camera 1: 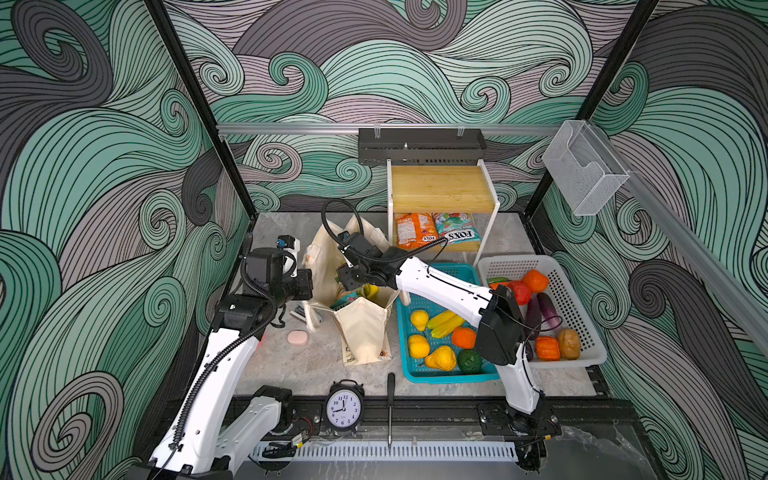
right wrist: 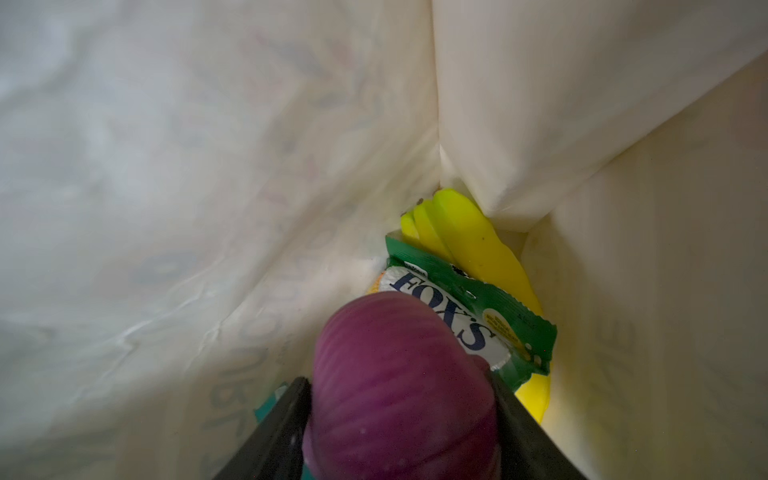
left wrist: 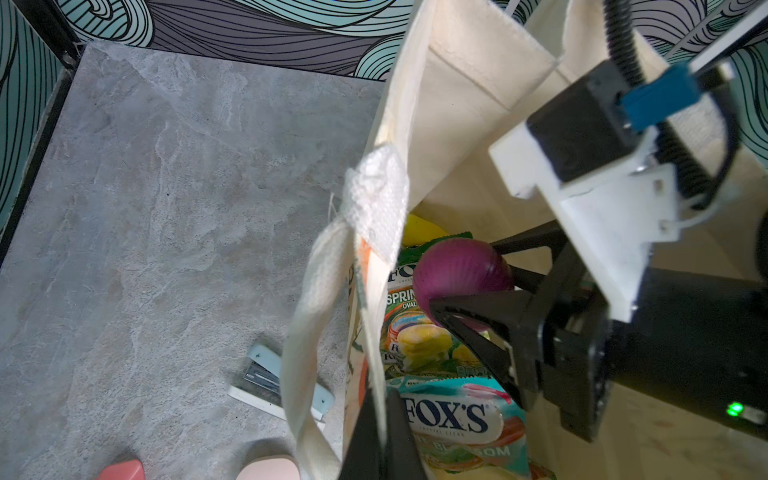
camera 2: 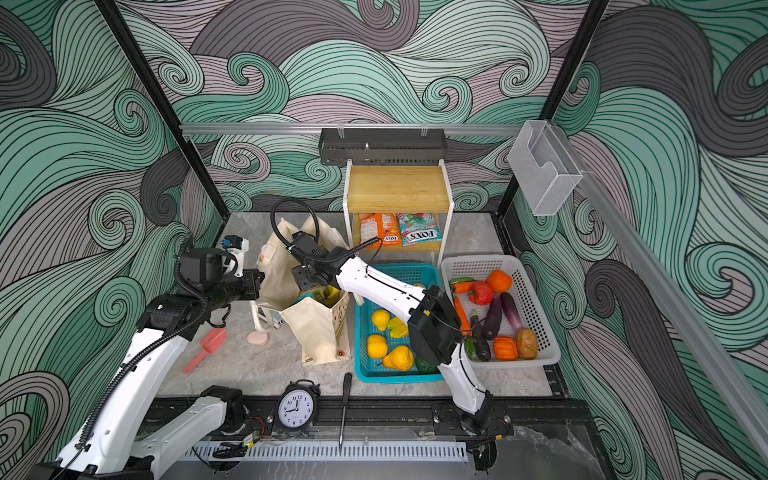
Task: Place the food into the grocery bag and tie it
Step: 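Carry the purple onion over the tote with the right gripper, then open the right gripper to drop the onion into the tote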
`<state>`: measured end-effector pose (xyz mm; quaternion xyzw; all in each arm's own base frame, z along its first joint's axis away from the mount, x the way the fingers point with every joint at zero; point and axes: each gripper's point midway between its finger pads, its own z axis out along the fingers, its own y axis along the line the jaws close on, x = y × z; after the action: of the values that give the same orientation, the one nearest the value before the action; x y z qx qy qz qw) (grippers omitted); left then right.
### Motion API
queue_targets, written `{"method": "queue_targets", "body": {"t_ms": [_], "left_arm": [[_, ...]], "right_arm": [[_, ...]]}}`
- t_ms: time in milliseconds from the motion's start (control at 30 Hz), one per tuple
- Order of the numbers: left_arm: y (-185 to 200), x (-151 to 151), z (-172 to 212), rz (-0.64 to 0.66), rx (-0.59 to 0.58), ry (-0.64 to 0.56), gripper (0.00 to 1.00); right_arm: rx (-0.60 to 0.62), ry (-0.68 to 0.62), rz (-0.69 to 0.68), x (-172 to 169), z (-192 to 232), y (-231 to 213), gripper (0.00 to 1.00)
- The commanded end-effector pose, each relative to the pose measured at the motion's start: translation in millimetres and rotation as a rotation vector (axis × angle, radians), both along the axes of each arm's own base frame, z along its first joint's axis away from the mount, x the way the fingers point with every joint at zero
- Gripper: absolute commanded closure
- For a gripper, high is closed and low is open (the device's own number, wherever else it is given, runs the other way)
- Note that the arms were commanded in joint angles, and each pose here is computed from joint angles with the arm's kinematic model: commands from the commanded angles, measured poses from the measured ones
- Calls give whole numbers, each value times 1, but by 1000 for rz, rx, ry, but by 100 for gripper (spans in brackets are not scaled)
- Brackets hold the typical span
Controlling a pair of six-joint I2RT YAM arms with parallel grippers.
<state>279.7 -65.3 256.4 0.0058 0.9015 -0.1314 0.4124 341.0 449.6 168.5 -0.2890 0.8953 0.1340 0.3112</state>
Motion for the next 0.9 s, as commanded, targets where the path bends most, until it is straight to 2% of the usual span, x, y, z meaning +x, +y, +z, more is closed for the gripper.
{"method": "queue_targets", "body": {"t_ms": [0,333,500,667,700,767,867], "left_arm": [[-2,-4,-3,-22,-8,11,100],[-1,-4,-2,-17,-5,6,100],[-2,-5,-1,-20,-5,3,100],[-1,-4,-1,-18,-4,5,100],[-1,-4,-1,-18,-6,4,100],[-1,-5,-2,-16,-3,5,100],[-1,-4,-2,-15,-3,7,100]], "right_arm": [[-30,-34,-54,13,-5,-4,47],[-41,38,-95,16,-39,-7,45],[-24,42,-93,12,-30,-10,35],[50,33,-45,2,1,-5,25],[63,29,-38,-1,7,-4,21],[89,9,-25,-6,27,-5,2],[134,-27,-5,-16,61,-11,1]]}}
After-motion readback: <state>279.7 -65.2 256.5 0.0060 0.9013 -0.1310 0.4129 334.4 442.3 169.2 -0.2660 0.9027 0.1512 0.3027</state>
